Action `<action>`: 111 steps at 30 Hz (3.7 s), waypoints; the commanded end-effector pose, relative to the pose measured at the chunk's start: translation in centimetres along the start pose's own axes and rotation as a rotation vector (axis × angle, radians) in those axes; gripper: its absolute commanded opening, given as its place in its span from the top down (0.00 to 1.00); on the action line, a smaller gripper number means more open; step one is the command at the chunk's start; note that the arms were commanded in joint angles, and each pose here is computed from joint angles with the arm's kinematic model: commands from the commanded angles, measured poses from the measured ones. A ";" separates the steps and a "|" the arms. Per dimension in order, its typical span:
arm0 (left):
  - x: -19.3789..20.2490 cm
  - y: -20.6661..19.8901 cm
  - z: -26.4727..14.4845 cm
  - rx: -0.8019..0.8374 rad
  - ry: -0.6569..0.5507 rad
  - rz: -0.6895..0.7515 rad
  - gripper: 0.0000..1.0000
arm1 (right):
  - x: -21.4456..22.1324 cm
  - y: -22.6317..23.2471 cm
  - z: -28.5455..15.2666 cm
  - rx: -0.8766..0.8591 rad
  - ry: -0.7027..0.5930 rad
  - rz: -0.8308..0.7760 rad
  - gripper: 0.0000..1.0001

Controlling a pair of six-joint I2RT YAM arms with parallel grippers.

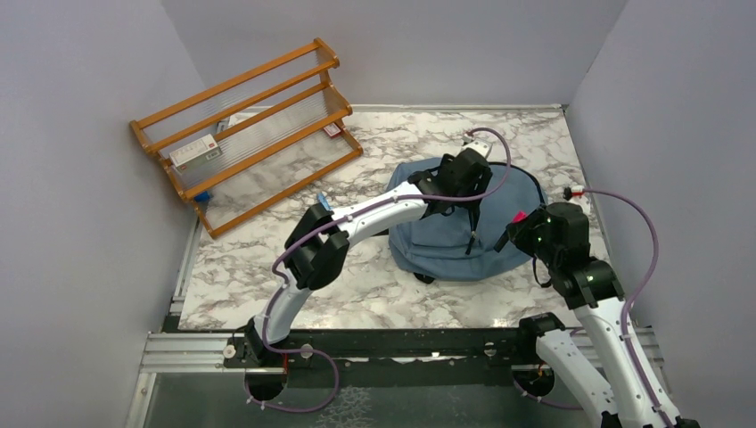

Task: Pack the student bag
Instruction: Place the stationery in the student bag.

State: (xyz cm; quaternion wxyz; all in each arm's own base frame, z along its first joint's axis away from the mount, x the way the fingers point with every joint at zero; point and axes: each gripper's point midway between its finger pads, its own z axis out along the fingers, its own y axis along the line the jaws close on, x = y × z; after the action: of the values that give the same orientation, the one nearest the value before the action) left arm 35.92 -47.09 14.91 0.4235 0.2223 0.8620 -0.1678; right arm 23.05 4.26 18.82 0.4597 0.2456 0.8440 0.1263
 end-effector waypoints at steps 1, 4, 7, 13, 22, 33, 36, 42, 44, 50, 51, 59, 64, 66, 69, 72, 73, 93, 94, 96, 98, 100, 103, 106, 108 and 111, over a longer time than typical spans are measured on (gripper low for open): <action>0.8 0.3 0.4 -0.057 0.029 0.086 0.27 | 0.2 -0.6 0.1 0.022 -0.006 0.014 0.99; 1.0 0.2 0.6 -0.063 0.037 0.103 0.27 | 0.4 -0.6 0.1 0.016 -0.003 0.018 0.99; 1.2 -0.1 0.8 -0.064 0.043 0.119 0.31 | 0.5 -0.6 0.0 0.013 -0.001 0.020 0.99; 1.0 -0.3 0.6 -0.065 0.041 0.128 0.50 | 0.5 -0.5 0.1 0.010 -0.004 0.020 0.99; 0.0 -0.1 -0.3 -0.069 0.019 0.127 0.85 | 0.5 1.6 0.8 -0.077 0.030 0.005 0.99; -1.3 0.0 -2.2 -0.062 -0.009 0.090 1.00 | -0.5 5.6 4.9 -0.177 0.069 -0.027 0.99; -1.5 0.0 -2.7 -0.062 -0.017 0.077 1.00 | -1.0 6.3 5.9 -0.180 0.067 -0.020 0.99; -2.0 0.1 -3.4 -0.059 -0.034 0.052 1.00 | -2.1 7.2 7.6 -0.183 0.040 0.002 0.99; -1.9 0.0 -3.5 -0.054 -0.033 0.046 1.00 | -2.5 7.3 8.0 -0.179 0.026 0.007 0.99; -1.3 0.0 -3.5 -0.048 -0.022 0.039 1.00 | -3.8 7.2 8.9 -0.152 -0.021 0.021 0.99; -1.3 0.0 -3.5 -0.048 -0.023 0.039 1.00 | -4.0 7.0 9.1 -0.140 -0.030 0.027 0.99; -1.3 0.0 -3.5 -0.048 -0.025 0.033 1.00 | -2.2 7.0 11.1 -0.169 0.028 0.026 0.99; -1.5 0.0 -3.6 -0.047 -0.028 0.030 1.00 | -0.1 8.3 11.6 -0.276 0.119 0.005 0.99; -1.6 0.0 -3.6 -0.047 -0.032 0.029 1.00 | 0.6 8.4 11.6 -0.296 0.143 0.002 0.99; -1.5 0.0 -3.6 -0.046 -0.030 0.029 1.00 | 1.6 7.8 11.8 -0.276 0.186 0.003 0.99; -1.6 0.0 -3.6 -0.047 -0.031 0.033 1.00 | 2.9 6.8 12.1 -0.238 0.234 0.023 0.99; -1.6 0.0 -3.7 -0.048 -0.032 0.034 1.00 | 3.4 6.8 12.1 -0.240 0.253 0.028 0.99; -1.5 0.2 -3.6 -0.050 -0.030 0.049 1.00 | 6.1 8.6 12.1 -0.403 0.401 0.016 0.71; -1.5 0.2 -3.6 -0.050 -0.030 0.050 1.00 | 6.0 8.5 12.1 -0.401 0.397 0.015 0.68; -1.5 0.2 -3.6 -0.051 -0.029 0.050 1.00 | 5.7 8.6 12.0 -0.400 0.391 0.014 0.65; -1.5 0.2 -3.6 -0.051 -0.029 0.050 1.00 | 5.5 8.5 12.0 -0.396 0.383 0.012 0.62; -1.4 0.2 -3.6 -0.051 -0.026 0.050 1.00 | 5.2 8.5 11.8 -0.394 0.376 0.011 0.61; -1.2 0.3 -3.5 -0.053 -0.023 0.051 1.00 | 4.4 8.4 11.5 -0.384 0.355 0.005 0.60; -1.2 0.3 -3.6 -0.053 -0.023 0.051 1.00 | 3.3 8.3 10.9 -0.360 0.320 -0.011 0.60; -1.3 0.3 -3.6 -0.051 -0.024 0.042 1.00 | 2.2 7.8 10.4 -0.319 0.281 -0.025 0.60; -2.8 -0.4 -4.0 0.007 -0.042 0.016 1.00 | 0.5 6.3 9.4 -0.226 0.205 -0.048 0.60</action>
State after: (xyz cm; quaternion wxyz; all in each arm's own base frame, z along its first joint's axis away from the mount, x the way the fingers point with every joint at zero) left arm 34.15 -45.92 15.09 0.4157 0.2417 0.8667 -0.1328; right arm 32.54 12.66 13.52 0.3498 0.1423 0.8761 0.2997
